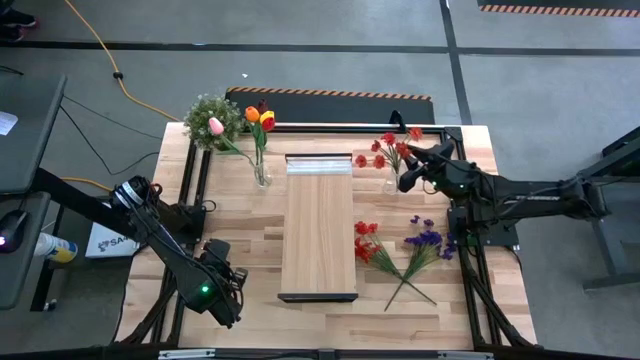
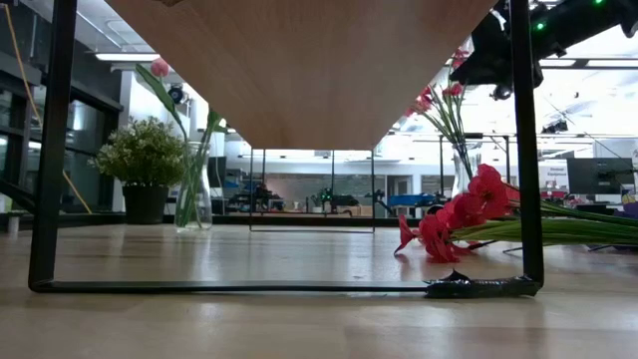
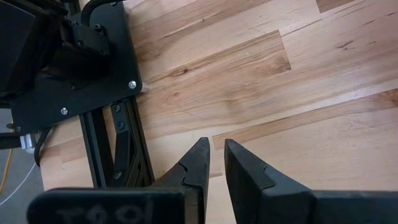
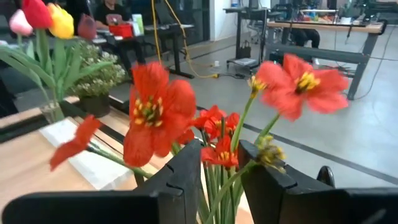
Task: Pick and place flowers into a vace then onto a shelf
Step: Put the right orange flowers into the right transparent vase
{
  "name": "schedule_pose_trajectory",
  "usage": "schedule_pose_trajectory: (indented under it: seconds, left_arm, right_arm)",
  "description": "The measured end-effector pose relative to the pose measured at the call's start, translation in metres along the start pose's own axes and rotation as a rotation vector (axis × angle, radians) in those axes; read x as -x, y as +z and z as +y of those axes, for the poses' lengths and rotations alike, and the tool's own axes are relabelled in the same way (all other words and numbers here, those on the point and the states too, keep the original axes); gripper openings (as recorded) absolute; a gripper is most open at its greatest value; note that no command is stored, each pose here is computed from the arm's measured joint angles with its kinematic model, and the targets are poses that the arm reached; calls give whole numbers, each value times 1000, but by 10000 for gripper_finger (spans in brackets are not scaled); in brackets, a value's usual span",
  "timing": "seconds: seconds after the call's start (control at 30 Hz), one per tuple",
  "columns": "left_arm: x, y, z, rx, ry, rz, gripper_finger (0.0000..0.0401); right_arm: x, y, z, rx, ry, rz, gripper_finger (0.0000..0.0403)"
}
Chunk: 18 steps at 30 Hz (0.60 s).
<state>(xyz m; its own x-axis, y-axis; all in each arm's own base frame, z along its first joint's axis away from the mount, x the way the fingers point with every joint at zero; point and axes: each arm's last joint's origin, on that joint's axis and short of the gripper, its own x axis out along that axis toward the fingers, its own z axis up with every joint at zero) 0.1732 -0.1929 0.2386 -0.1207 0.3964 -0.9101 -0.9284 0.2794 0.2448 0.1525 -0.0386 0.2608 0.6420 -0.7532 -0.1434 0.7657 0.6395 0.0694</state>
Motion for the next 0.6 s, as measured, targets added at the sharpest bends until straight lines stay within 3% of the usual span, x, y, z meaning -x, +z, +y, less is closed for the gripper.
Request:
schedule_pose_trajectory:
  seconds: [0.27,0.6]
  left_arm:
    - [0,0,0,0,0,0,85]
    - [0,0,0,0,0,0,85]
  right_arm:
    - [8,7,-6,13,27,-41,99]
    - [20,16,-11,-37,138,-92,99]
